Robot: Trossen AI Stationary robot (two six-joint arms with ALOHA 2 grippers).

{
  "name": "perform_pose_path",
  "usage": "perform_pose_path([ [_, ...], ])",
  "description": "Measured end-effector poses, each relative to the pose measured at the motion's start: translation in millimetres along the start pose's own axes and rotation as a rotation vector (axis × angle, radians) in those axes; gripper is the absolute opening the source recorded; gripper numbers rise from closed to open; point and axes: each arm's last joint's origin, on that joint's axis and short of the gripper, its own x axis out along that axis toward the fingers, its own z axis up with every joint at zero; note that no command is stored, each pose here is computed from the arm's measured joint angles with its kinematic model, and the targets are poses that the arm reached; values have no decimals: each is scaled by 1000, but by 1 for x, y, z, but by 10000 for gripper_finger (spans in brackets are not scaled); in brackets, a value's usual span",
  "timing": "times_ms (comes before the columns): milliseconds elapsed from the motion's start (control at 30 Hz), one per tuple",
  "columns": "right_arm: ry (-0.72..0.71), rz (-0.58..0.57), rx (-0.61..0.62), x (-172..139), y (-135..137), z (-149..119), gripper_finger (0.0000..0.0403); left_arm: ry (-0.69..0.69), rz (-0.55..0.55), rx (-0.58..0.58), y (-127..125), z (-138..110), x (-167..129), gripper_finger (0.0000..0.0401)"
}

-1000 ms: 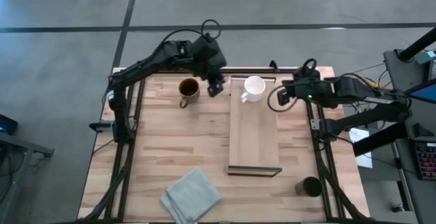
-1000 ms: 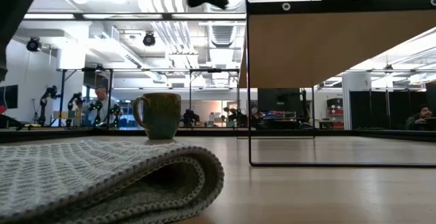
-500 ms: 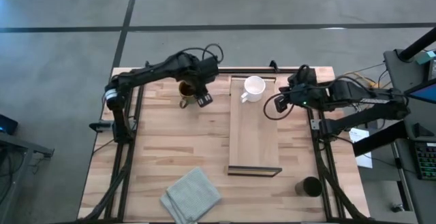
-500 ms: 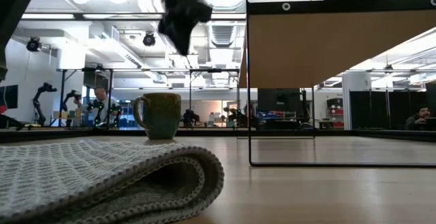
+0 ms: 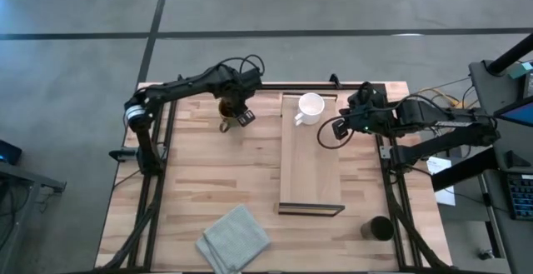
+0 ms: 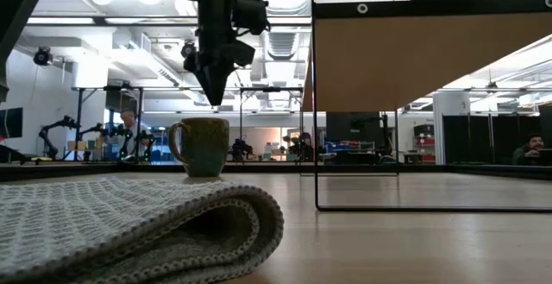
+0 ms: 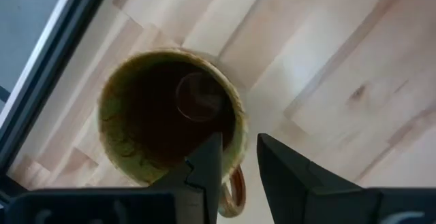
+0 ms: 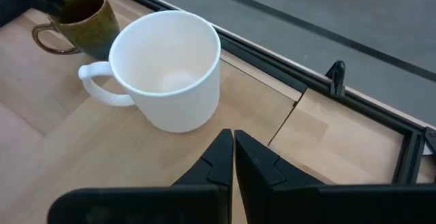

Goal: Stack small to large cups/mugs on shelf
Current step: Put the green and blue mug on the shelf

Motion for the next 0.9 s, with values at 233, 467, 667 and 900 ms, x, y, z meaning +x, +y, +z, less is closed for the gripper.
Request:
perform_pose_path([
  [233,0,0,16,0,0,0,9,-10,-39,-41,12,5,2,79],
  [467,0,0,26,0,0,0,9,-8,-65,-48,14,10,11,79],
  [667,0,0,34,0,0,0,9,14,-67,-49,14,13,19,79],
  [900,0,0,34,0,0,0,9,39,-68,-55,15,16,29,79],
])
